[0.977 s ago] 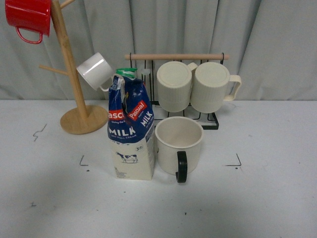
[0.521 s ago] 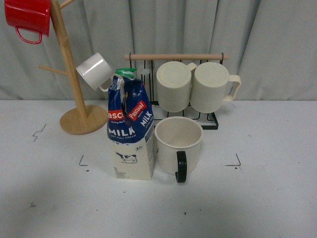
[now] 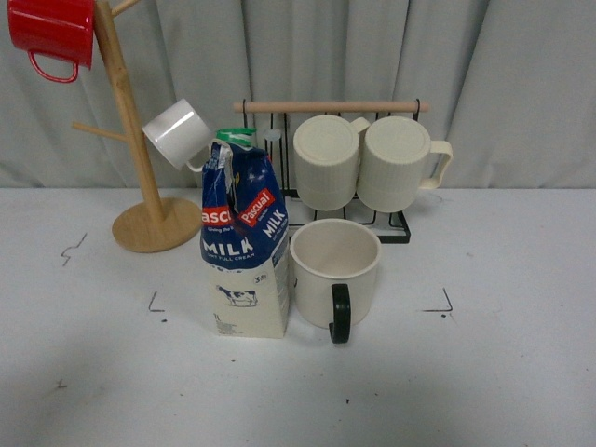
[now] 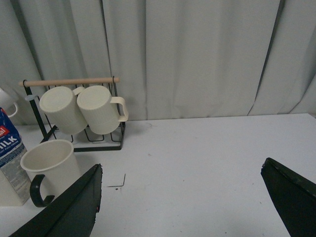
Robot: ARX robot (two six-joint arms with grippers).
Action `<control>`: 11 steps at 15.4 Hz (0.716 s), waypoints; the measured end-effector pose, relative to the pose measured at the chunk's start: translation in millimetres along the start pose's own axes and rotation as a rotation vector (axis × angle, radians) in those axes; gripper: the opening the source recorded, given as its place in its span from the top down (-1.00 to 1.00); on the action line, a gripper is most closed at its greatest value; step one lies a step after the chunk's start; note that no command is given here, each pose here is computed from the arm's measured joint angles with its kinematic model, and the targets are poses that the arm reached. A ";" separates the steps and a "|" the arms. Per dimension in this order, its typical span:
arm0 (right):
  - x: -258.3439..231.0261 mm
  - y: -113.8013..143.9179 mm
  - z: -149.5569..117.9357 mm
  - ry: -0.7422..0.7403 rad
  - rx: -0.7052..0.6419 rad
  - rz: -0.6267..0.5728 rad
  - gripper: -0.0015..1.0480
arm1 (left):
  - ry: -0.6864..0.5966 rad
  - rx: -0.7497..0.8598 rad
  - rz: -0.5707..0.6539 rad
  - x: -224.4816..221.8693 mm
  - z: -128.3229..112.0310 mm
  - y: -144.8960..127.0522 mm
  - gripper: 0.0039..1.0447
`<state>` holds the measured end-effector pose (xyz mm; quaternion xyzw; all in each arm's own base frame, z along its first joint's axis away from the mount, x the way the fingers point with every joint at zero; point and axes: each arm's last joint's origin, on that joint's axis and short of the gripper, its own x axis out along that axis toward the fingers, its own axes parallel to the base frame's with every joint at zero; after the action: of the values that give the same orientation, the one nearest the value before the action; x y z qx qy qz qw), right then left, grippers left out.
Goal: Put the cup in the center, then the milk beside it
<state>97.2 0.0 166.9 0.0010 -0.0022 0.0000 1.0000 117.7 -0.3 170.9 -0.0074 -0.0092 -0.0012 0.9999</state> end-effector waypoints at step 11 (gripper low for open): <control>0.0 0.0 0.1 -0.001 0.000 0.000 -0.87 | 0.025 0.000 0.001 -20.2 -4.7 0.1 0.97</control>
<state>97.2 0.0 167.0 0.0010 -0.0026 0.0000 1.0000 97.5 -0.2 165.8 -0.0071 0.0033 -0.0009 1.0000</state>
